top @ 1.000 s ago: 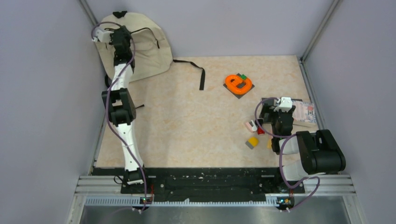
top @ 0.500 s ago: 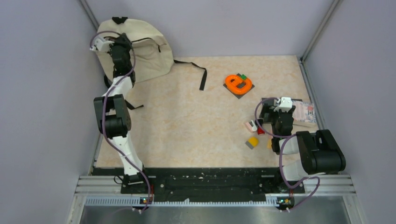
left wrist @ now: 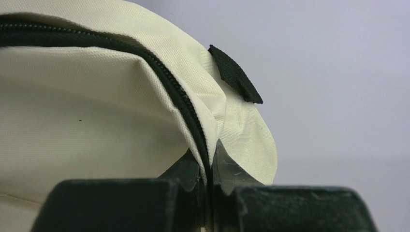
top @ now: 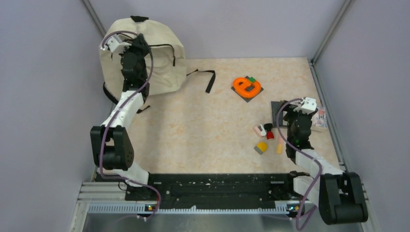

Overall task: Pack the student bag
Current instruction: Pick up the student bag at the corner of the board.

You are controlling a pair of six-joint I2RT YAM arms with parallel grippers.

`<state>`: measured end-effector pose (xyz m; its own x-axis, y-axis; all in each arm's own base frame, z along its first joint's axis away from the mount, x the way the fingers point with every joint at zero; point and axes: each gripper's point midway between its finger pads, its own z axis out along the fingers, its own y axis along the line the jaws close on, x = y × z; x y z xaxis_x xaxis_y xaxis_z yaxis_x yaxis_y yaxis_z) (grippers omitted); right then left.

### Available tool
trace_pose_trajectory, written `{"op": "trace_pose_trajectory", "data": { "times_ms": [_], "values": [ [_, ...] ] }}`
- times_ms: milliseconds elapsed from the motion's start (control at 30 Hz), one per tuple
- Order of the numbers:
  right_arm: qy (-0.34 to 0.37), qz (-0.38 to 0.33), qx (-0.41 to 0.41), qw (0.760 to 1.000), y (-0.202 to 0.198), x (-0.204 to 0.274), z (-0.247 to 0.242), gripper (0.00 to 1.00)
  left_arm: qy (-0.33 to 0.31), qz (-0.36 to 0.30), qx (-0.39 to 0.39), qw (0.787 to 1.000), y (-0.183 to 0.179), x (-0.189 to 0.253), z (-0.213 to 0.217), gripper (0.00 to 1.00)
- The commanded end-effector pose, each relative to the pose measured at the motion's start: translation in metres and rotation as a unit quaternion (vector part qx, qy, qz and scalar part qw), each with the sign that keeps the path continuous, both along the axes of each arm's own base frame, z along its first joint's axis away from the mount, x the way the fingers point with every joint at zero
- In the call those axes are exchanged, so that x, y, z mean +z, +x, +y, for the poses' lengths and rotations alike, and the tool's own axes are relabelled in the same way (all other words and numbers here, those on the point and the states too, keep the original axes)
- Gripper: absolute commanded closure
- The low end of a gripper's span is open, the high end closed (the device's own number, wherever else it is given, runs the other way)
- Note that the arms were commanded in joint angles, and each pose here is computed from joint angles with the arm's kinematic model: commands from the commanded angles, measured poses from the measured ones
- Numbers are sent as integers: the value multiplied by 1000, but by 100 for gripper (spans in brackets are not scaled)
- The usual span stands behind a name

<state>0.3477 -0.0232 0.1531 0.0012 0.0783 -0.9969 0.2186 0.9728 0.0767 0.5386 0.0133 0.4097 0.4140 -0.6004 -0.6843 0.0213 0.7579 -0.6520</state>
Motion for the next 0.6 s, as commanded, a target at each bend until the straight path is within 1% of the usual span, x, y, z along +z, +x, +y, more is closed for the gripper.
{"op": "trace_pose_trajectory", "data": {
  "times_ms": [0,67,133,167,267,367,467,500,567],
  "values": [
    [95,-22,-40,994,-4,44,-7,1,6,-117,-9,993,-77,97,-35,100],
    [128,-6,-10,992,-6,53,7,1,-5,-117,-24,993,-96,102,-52,100],
    [127,1,61,990,-7,62,31,1,-23,-114,-52,992,-110,102,-73,100],
    [133,-2,79,988,-6,65,38,1,-30,-112,-67,991,-117,103,-83,100],
    [141,0,208,968,-10,79,83,1,-53,-102,-111,987,-138,100,-110,100],
    [123,9,284,951,-16,93,108,1,-76,-85,-149,982,-152,87,-128,100],
    [79,-3,341,937,-28,113,123,2,-85,-61,-191,976,-161,75,-145,100],
    [68,-9,357,932,-34,119,127,2,-77,-32,-213,973,-161,67,-155,100],
    [64,-21,390,918,-46,132,137,2,-75,6,-266,961,-167,53,-175,100]
  ]
}}
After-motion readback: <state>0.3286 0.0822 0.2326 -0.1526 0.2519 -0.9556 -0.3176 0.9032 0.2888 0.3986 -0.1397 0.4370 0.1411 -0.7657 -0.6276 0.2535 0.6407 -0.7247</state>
